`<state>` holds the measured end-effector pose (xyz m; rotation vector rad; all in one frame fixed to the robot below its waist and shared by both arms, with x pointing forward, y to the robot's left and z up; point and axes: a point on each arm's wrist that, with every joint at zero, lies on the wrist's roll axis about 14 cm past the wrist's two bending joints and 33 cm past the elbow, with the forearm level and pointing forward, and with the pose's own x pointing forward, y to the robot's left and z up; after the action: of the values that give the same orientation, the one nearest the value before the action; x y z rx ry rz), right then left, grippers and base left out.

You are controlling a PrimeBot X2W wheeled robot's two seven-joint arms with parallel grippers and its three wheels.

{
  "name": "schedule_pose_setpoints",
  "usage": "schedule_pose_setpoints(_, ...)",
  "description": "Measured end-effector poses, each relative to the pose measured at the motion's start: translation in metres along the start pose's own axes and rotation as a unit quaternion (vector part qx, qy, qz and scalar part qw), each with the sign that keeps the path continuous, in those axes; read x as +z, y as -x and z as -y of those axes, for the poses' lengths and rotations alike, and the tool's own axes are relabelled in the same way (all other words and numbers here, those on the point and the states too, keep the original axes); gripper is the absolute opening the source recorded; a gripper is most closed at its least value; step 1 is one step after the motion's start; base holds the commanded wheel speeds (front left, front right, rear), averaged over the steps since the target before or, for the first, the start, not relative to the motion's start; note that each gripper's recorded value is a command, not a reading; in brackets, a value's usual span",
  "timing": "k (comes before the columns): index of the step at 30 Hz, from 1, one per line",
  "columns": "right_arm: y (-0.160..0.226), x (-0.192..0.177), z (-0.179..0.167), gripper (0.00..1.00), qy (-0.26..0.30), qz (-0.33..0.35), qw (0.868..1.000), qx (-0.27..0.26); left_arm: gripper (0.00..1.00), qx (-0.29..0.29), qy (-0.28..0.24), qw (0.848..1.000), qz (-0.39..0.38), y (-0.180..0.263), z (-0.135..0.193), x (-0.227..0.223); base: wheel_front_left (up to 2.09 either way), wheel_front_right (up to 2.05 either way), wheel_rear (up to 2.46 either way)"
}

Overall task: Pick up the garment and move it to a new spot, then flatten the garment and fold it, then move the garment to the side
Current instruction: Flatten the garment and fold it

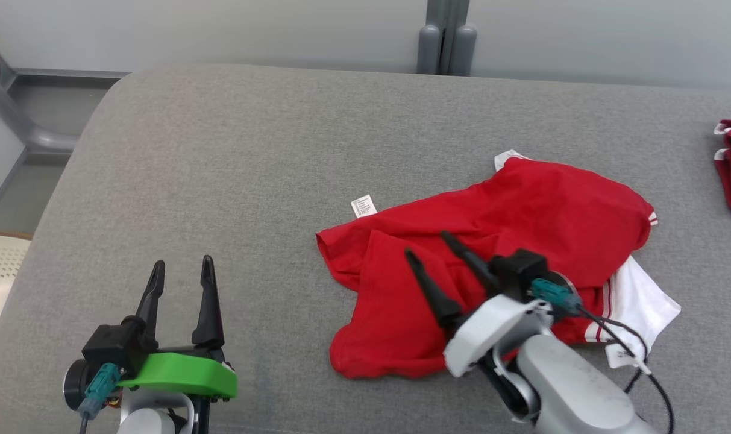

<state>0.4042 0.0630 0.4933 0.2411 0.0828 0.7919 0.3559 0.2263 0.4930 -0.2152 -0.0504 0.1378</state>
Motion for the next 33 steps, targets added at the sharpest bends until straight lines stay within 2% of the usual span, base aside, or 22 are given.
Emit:
schedule_pose_setpoints(5, 0.039, 0.023, 0.065, 1.0, 0.028, 0.035, 0.994, -0.097, 1.0, -0.017, -0.001, 1.0, 0.001, -0.004, 0.011, 0.0, 0.0, 0.0, 0.0)
schedule_pose_setpoints(13, 0.117, 0.027, 0.141, 1.0, 0.063, 0.033, 0.971, -0.228, 1.0, -0.039, 0.0, 0.999, -0.004, -0.01, 0.026, -0.005, 0.0, 0.0, 0.0)
schedule_pose_setpoints(16, 0.13, 0.029, 0.158, 1.0, 0.089, 0.022, 0.965, -0.247, 1.0, -0.043, 0.0, 0.999, -0.009, -0.012, 0.028, -0.008, 0.0, 0.0, 0.0)
schedule_pose_setpoints(23, 0.14, 0.034, 0.192, 1.0, 0.11, -0.003, 0.953, -0.282, 1.0, -0.048, -0.001, 0.999, -0.014, -0.017, 0.031, -0.012, 0.0, 0.0, 0.0)
schedule_pose_setpoints(33, 0.162, -0.028, 0.231, 1.0, 0.086, -0.134, 0.933, -0.324, 1.0, -0.036, -0.005, 0.999, -0.024, -0.02, 0.023, -0.019, 0.0, 0.0, 0.0)
